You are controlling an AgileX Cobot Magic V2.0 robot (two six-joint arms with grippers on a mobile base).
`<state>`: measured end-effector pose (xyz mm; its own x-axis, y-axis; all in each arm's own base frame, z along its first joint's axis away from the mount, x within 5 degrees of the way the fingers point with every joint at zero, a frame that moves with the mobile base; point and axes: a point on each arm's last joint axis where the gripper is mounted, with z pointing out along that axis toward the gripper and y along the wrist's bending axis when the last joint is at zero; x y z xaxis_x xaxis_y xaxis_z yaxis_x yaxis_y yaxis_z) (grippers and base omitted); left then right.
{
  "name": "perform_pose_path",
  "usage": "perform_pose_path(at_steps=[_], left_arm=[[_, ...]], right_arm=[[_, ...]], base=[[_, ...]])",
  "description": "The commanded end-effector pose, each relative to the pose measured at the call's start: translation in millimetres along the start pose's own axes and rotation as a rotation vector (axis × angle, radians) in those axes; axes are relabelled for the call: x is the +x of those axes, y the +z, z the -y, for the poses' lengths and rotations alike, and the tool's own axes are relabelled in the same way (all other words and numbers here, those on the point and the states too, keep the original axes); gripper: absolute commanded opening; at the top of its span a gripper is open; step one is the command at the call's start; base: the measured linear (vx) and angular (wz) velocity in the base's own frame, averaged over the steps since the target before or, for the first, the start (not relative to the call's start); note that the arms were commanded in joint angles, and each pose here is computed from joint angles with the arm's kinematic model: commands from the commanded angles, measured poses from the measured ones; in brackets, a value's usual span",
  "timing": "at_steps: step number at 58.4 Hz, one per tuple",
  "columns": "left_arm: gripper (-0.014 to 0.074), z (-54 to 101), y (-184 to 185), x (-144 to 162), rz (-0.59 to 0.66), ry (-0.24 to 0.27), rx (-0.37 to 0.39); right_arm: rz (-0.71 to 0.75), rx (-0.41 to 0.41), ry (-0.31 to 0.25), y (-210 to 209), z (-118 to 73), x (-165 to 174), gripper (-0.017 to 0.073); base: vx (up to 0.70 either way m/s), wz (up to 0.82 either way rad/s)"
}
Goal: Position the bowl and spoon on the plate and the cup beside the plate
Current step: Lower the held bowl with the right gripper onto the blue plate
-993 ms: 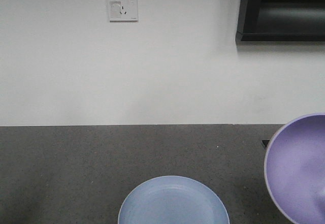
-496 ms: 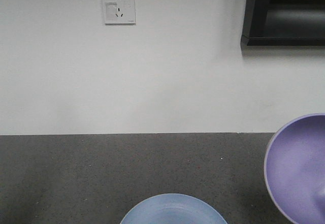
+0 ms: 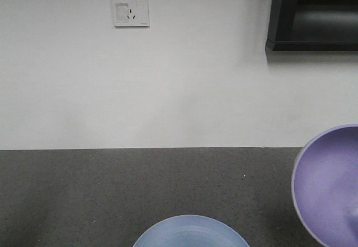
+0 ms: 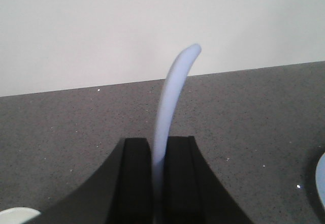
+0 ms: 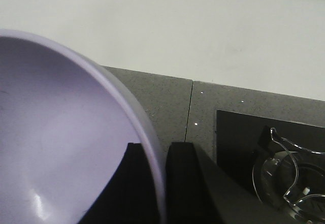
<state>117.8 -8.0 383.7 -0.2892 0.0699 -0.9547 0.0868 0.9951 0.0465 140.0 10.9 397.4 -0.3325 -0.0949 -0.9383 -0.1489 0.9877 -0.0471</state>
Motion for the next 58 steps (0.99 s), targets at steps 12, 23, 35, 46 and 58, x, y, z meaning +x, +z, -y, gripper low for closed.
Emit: perform_pose_path(at_steps=[12, 23, 35, 46, 58], left_arm=[[-0.0006, -0.3, -6, -19, 0.148, -0.005, -0.002], [-0.0006, -0.3, -6, -19, 0.152, -0.005, -0.003], [-0.0006, -0.3, -6, -19, 0.153, -0.005, -0.003], [-0.0006, -0.3, -6, -20, 0.155, -0.005, -0.003], [-0.0006, -0.3, -6, -20, 0.157, -0.005, -0.003]], right_arm=[[0.119, 0.026, 0.006, -7, 2.5, -16, -0.0009], [0.120, 0.027, 0.006, -7, 2.5, -16, -0.0009], [0.120, 0.027, 0.006, -7, 2.5, -16, -0.0009], [0.153, 0.022, 0.021, -5, 2.4, -19, -0.0009], [0.134, -0.174, 0.023, 30, -15.1, -30, -0.0009]], base=[[0.00, 0.00], [0.00, 0.00], [0.00, 0.00], [0.00, 0.00], [0.00, 0.00]])
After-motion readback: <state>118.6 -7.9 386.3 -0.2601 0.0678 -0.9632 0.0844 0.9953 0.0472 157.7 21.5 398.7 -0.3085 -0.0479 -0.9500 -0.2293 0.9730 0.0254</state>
